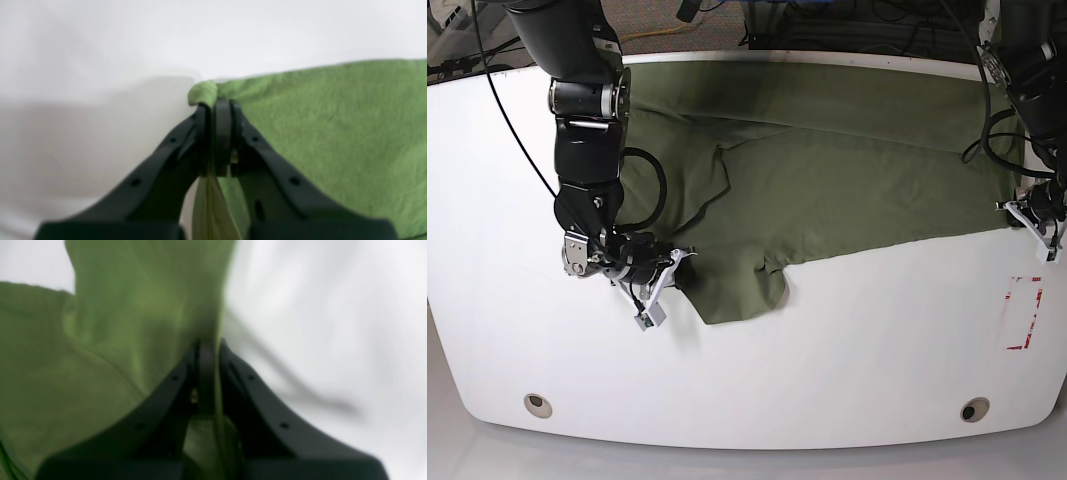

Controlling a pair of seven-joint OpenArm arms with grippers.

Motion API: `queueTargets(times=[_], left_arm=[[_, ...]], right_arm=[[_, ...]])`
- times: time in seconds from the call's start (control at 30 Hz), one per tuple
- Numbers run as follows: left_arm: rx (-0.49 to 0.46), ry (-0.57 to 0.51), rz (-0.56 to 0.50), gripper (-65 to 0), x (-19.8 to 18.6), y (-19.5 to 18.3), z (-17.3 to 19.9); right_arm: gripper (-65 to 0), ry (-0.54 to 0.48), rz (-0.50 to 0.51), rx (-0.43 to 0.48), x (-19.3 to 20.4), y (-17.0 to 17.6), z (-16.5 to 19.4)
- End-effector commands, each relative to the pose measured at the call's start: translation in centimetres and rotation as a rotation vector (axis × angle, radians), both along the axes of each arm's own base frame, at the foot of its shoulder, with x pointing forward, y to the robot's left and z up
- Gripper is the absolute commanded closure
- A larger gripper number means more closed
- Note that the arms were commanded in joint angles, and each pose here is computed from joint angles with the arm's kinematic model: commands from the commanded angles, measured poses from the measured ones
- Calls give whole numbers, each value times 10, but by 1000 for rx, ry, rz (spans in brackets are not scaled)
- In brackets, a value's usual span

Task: Fold the T-shirt properly
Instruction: 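Lift the shirt with both grippers and fold it over lengthwise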

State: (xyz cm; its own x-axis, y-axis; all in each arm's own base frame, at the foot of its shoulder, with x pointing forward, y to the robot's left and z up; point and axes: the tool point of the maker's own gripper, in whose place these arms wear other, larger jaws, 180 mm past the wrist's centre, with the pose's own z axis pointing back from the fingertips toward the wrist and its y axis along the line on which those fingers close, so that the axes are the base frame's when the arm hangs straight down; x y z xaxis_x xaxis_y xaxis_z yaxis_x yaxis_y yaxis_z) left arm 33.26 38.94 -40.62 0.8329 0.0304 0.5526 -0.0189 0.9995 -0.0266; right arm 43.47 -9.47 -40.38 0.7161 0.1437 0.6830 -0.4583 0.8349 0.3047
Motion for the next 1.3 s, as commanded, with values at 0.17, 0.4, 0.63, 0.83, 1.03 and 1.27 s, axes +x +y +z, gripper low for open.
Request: queueTargets(times=[0.17,0.4,0.63,0.83,1.03,1.27], left_arm=[[92,-127,-49,-4,31,0,48],[157,-221,-104,-4,51,-14,82],[192,-291,-133,-4,56,-27,104],[225,-292,-160,-3,45,-31,104],[246,-278,-176,-3,34,-33,100],[245,-229,-182,-3,17,-32,83]], right_arm=[[0,-137,-21,-15,32,-19,46],[0,-142,-23,-107,35,-51,63],[0,-231,20,-290,21,-67,107],[0,-276,47,-407,-3,-69,128],[0,-290,31,-452,-34,-77,127],[0,-250,-79,-481,-76,-98,128]])
